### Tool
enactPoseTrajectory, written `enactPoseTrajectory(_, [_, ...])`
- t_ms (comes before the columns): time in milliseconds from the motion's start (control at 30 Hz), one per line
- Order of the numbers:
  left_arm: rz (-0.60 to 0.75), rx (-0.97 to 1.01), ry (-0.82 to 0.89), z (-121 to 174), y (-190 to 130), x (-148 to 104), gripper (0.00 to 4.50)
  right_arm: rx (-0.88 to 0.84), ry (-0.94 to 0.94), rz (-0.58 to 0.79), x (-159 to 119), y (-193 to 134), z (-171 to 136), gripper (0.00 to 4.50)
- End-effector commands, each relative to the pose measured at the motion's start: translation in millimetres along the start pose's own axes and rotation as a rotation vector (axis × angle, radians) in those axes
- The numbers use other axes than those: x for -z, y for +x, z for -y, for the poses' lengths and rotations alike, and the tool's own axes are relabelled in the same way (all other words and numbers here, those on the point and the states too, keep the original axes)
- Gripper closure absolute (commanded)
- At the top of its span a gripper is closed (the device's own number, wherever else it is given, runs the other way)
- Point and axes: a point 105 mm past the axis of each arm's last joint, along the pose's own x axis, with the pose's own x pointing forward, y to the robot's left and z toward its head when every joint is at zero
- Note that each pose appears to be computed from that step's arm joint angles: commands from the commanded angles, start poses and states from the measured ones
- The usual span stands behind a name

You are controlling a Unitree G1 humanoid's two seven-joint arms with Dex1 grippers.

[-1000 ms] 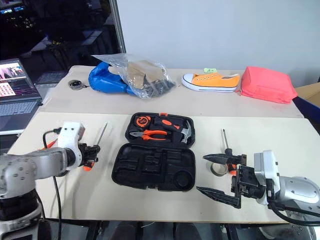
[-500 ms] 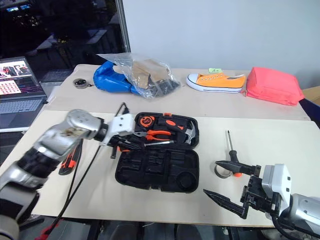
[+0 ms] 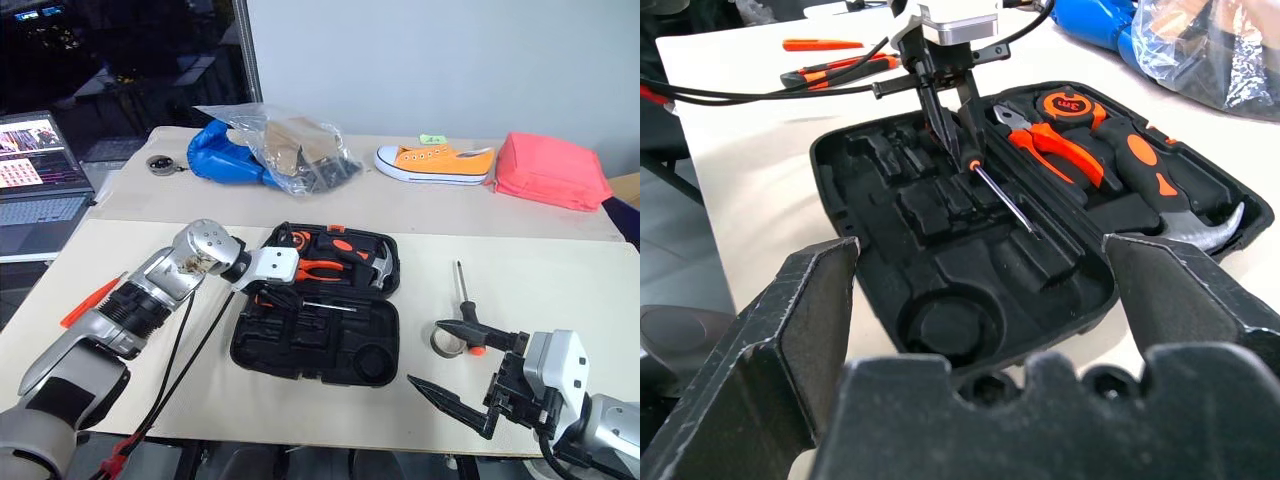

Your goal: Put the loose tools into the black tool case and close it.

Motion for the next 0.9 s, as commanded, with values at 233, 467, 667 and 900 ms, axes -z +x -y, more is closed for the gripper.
enactPoseTrajectory(233, [0.106,-0.123,-0.069,-9,-31,-26,0.69,-0.014,-0.037,0.031,-5,0,1,0.00])
enactPoseTrajectory(467, [0.303,-0.316,-0.178,-6,-56,-36,1.21,-0.025,-0.041,0.038,-4,5,4,0.00])
enactPoseTrajectory(667, [0.463,-0.476,-0.427,-7,-46,-29,3.21,-0.023,-0.044,0.047,-6,8,4,0.00])
enactPoseTrajectory(900, [0.431,-0.611,-0.564,12,0,-2,4.42,-0.004,-0.035,0.052,-6,10,0,0.00])
